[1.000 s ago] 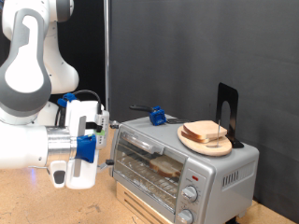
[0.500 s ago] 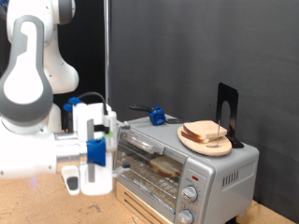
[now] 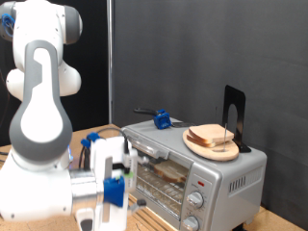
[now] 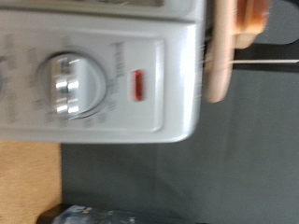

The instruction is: Make a piece of toast with the oven

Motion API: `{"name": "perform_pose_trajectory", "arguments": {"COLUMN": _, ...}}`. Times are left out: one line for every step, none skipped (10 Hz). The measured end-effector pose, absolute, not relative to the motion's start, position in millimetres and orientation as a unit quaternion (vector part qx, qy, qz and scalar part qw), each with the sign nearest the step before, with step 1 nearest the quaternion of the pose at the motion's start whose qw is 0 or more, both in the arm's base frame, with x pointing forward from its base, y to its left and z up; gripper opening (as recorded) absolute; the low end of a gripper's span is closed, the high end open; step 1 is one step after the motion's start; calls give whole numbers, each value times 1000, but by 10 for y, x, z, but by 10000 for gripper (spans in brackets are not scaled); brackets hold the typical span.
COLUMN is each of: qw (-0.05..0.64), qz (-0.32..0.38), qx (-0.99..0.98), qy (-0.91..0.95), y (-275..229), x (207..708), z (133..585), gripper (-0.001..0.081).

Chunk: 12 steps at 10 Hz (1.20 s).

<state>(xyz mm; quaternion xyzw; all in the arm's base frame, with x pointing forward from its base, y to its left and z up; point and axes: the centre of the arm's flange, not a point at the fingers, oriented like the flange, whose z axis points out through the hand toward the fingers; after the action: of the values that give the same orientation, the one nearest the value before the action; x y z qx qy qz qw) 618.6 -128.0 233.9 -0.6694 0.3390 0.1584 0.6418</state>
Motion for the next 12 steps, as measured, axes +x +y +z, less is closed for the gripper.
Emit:
{"name": "perform_pose_trajectory", "arguments": {"qw": 630, "qz": 160, "qx": -679, "qy": 340, "y": -1321, "x": 6281, "z": 2242, "gripper": 809}}
{"name": "perform_pose_trajectory", "arguments": {"qw": 624, "qz": 162, "qx": -687, "qy": 336, "y": -1341, "x": 6359, "z": 2151, "gripper": 809}}
{"name": "perform_pose_trajectory", "arguments": {"qw": 622, "qz": 163, "qx": -689, "qy": 335, "y": -1352, "x": 6415, "z": 2061, "gripper": 809}}
{"name": "perform_pose_trajectory", "arguments": {"qw": 622, "qz": 163, "qx": -689, "qy": 334, "y": -1355, "x": 6448, "z": 1965, "gripper": 809}}
{"name": "perform_pose_trajectory", "arguments": {"qw": 625, "qz": 161, "qx": -689, "qy": 329, "y": -1341, "x": 6472, "z": 1881, "gripper": 809}}
{"name": "perform_pose_trajectory", "arguments": {"qw": 631, "qz": 160, "qx": -688, "qy": 321, "y": -1303, "x": 6493, "z": 1817, "gripper": 809}}
{"name": "perform_pose_trajectory", "arguments": {"qw": 636, "qz": 159, "qx": -687, "qy": 313, "y": -1262, "x": 6508, "z": 1772, "gripper": 809}}
{"name": "perform_pose_trajectory", "arguments": {"qw": 639, "qz": 157, "qx": -688, "qy": 306, "y": -1232, "x": 6512, "z": 1740, "gripper": 809}}
{"name": "perform_pose_trajectory", "arguments": {"qw": 639, "qz": 157, "qx": -689, "qy": 304, "y": -1219, "x": 6527, "z": 1713, "gripper": 809}}
{"name": "perform_pose_trajectory", "arguments": {"qw": 639, "qz": 159, "qx": -688, "qy": 305, "y": -1211, "x": 6543, "z": 1672, "gripper": 809}}
{"name": "perform_pose_trajectory", "arguments": {"qw": 638, "qz": 163, "qx": -688, "qy": 307, "y": -1200, "x": 6570, "z": 1632, "gripper": 809}}
{"name": "perform_pose_trajectory", "arguments": {"qw": 636, "qz": 166, "qx": -688, "qy": 308, "y": -1177, "x": 6603, "z": 1583, "gripper": 809}}
